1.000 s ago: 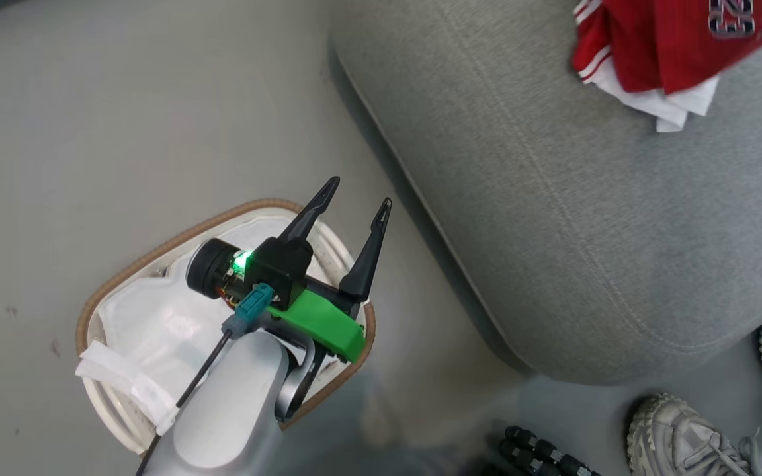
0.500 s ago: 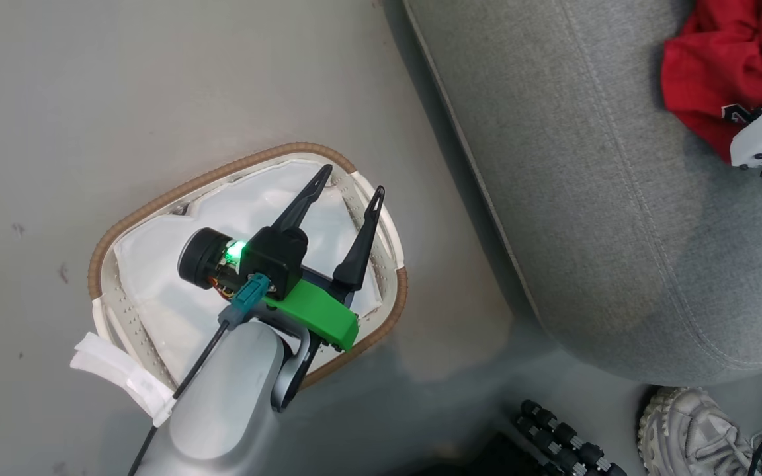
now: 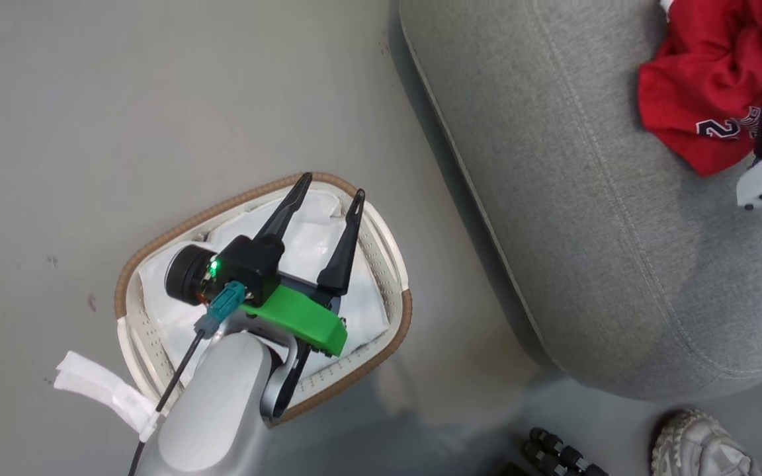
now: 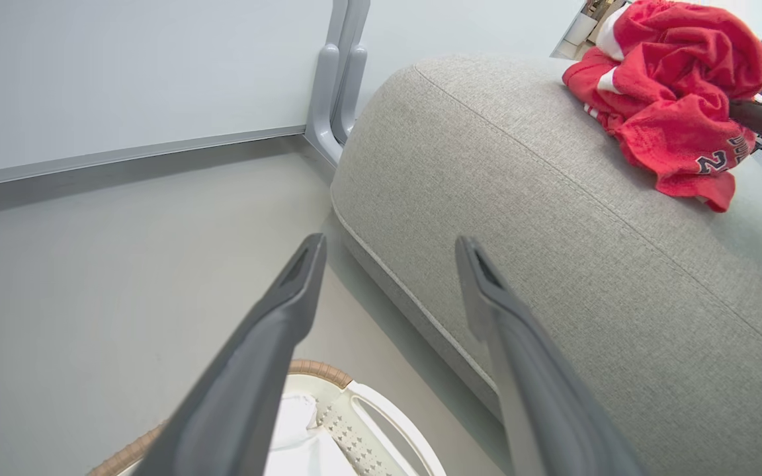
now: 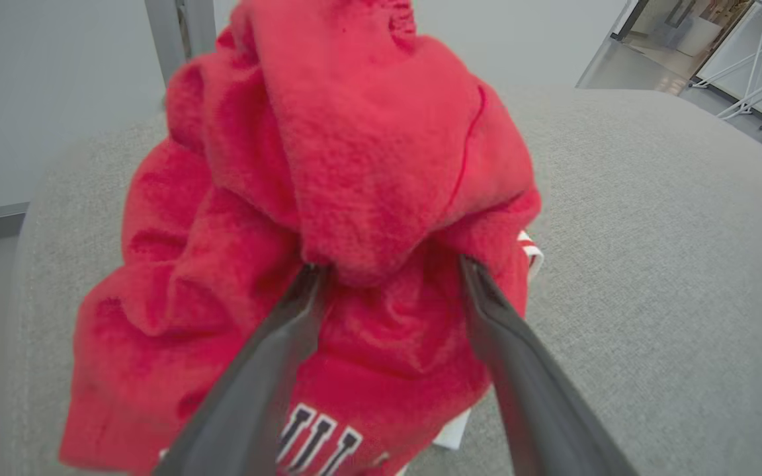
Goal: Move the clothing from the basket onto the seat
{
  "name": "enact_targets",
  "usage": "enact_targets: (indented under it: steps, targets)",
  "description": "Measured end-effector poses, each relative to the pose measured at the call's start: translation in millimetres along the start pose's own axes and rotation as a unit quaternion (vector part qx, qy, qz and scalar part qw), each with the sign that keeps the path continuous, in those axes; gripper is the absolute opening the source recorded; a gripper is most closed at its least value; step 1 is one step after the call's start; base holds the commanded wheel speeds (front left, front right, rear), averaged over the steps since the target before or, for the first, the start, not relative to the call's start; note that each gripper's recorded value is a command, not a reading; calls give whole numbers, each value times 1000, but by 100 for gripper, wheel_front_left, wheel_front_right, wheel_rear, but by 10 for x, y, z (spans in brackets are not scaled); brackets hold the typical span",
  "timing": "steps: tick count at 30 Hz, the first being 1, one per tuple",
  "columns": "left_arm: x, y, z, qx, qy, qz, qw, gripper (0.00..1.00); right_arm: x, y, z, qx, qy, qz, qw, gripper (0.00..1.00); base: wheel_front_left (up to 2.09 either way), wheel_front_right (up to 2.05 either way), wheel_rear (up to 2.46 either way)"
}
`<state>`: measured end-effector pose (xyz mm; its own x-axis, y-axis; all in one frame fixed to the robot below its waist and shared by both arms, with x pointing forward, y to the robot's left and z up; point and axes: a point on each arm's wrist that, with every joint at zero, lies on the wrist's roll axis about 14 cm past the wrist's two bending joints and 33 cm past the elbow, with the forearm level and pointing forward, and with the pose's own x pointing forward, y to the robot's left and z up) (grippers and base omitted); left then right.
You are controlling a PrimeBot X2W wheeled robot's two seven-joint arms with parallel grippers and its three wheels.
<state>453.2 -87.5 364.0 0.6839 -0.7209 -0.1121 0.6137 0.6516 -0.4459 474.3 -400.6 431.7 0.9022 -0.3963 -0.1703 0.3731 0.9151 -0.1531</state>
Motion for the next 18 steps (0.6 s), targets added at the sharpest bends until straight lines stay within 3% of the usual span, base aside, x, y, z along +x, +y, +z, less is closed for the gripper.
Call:
enact_targets:
  steps: [8,18]
  targets:
    - [-228,97,320,14,-30,45,998,100,-395,33,162,8,-28,20,999,100,0,0,0]
    - [-840,551,669,50,-63,166,983,100,-771,796,383,74,-71,117,988,100,0,0,0]
